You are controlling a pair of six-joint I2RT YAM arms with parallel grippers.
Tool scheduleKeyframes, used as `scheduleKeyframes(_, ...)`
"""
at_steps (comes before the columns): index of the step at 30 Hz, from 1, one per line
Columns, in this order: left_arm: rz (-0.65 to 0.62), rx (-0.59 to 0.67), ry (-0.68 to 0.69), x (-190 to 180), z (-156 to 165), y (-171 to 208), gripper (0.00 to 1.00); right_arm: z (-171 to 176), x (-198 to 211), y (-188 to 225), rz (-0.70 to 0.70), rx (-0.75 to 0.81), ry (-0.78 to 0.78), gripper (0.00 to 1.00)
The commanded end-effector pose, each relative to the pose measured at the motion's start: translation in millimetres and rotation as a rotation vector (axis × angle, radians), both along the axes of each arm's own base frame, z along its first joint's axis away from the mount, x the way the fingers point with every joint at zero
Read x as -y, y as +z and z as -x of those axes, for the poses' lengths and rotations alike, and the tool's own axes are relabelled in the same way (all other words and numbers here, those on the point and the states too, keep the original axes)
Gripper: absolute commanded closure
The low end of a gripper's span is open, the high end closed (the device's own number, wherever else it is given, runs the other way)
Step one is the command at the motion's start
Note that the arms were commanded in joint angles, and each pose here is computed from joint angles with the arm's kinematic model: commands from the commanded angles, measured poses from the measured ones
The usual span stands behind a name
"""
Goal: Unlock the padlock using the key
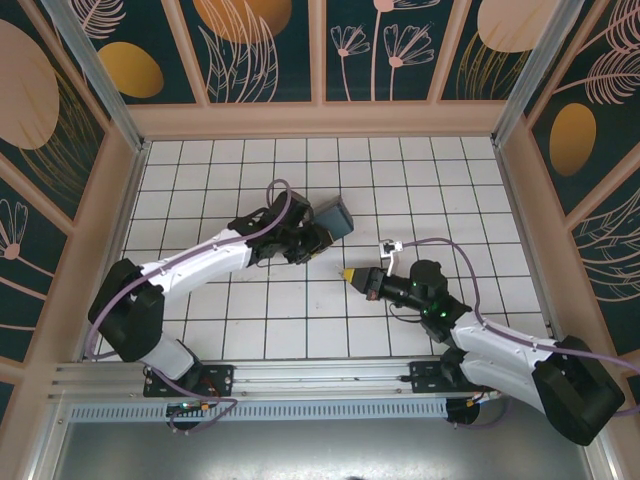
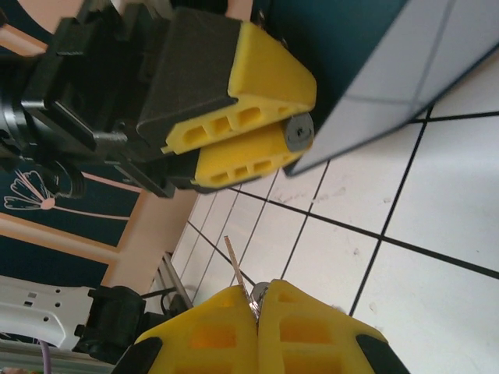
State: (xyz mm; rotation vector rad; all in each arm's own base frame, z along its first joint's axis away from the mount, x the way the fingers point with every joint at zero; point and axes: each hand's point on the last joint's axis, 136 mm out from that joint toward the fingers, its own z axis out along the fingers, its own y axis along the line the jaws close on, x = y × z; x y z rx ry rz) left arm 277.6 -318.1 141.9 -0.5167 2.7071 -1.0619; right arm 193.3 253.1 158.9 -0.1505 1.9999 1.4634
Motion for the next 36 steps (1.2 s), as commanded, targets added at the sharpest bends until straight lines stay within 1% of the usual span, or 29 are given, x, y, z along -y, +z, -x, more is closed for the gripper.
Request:
scheduleKeyframes(1, 0.179, 0.013, 0.028, 11.5, -0.7, 39.2, 0.76, -9.3, -0.3, 16.8, -0.034, 0.044, -0.048, 1.00)
scheduleKeyframes(6, 0.228, 0.000, 0.057, 7.9, 4.1, 43.9, 0.77, -15.6, -4.4, 21.3, -0.032, 0.062, -0.050, 1.00)
scheduleKeyframes(12, 0.280, 0.007, 0.063, 7.5, 8.5, 54.1, 0.77, -22.5, -17.6, 36.2, -0.049, 0.087, -0.014, 1.00)
scheduleKeyframes(13, 0.274, -0.006, 0.065, 4.9, 11.6, 47.1, 0.77, -24.2, -19.3, 38.3, -0.051, 0.089, -0.013, 1.00)
scheduleKeyframes(21, 0.307, 0.010, 0.079, 1.5, 11.5, 55.9, 0.77, -28.8, -23.8, 38.4, -0.090, 0.057, 0.009, 1.00)
scheduleKeyframes(30, 0.351, 0.015, 0.099, -2.1, 11.5, 60.7, 0.78, -29.0, -23.3, 32.0, -0.085, 0.035, 0.011, 1.00)
scheduleKeyframes(36, 0.363, 0.018, 0.100, -2.6, 11.6, 62.3, 0.78, -32.2, -30.7, 37.3, -0.104, 0.039, 0.036, 1.00)
